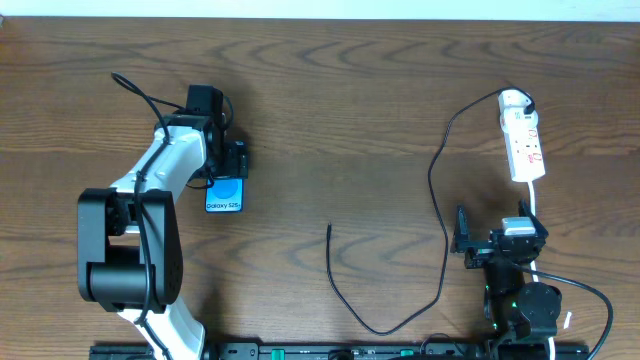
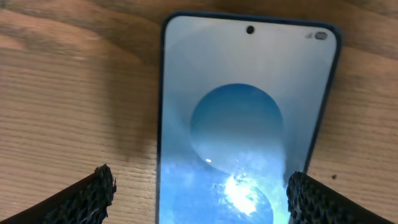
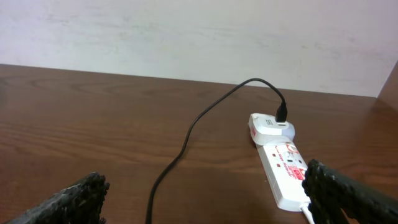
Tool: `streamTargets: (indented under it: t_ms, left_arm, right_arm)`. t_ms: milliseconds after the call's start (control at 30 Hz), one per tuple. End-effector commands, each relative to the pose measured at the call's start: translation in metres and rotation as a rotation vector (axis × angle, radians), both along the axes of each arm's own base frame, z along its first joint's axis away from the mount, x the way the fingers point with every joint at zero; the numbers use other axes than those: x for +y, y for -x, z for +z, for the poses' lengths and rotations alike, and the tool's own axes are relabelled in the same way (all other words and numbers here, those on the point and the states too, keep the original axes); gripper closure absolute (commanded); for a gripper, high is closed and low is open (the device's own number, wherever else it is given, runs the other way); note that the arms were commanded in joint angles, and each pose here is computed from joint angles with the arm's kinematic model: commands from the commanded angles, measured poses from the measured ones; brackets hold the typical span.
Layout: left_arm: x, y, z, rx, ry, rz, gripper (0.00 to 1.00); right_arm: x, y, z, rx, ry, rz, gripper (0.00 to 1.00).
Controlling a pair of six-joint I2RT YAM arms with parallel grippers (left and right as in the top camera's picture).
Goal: Plug charger to phone and switch on socket
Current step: 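Lower the left gripper down onto the phone's top edge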
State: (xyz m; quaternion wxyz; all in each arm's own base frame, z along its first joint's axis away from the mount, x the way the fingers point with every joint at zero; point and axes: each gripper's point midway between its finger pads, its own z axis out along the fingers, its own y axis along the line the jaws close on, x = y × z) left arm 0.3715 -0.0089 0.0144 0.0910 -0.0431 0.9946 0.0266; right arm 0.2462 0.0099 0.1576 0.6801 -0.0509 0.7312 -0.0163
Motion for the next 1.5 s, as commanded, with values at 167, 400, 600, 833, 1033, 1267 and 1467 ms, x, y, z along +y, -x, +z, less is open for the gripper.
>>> streamTargets:
  t_ms: [167, 400, 600, 833, 1033, 1267, 1467]
  left_arm:
    - [-0.007, 0.011, -0.01, 0.043, 0.022, -0.045, 0.09]
    - [-0.007, 0.018, -0.019, 0.051, 0.02, -0.054, 0.09]
    - [-0.007, 0.018, -0.02, 0.051, 0.019, -0.063, 0.09]
    - [-0.007, 0.02, -0.021, 0.056, 0.016, -0.085, 0.09]
    - [-0.007, 0.02, -0.021, 0.058, 0.011, -0.115, 0.09]
    - [-0.007, 0.021, -0.022, 0.06, 0.009, -0.131, 0.09]
    - [-0.007, 0.019, -0.021, 0.053, 0.009, -0.132, 0.09]
  right_arm:
    - [0.0, 0.0, -0.001, 0.0, -0.011, -0.003, 0.01]
    - [0.0, 0.0, -0.001, 0.0, -0.011, -0.003, 0.01]
    - [0.0, 0.0, -0.001, 0.0, -0.011, -0.003, 0.01]
    - [0.0, 0.0, -0.001, 0.0, -0.011, -0.003, 0.01]
    - [0.0, 0.0, -0.001, 0.0, -0.011, -0.003, 0.01]
    - [0.0, 0.0, -0.001, 0.0, -0.011, -0.003, 0.01]
    - [0.0, 0.0, -0.001, 0.0, -0.011, -0.003, 0.01]
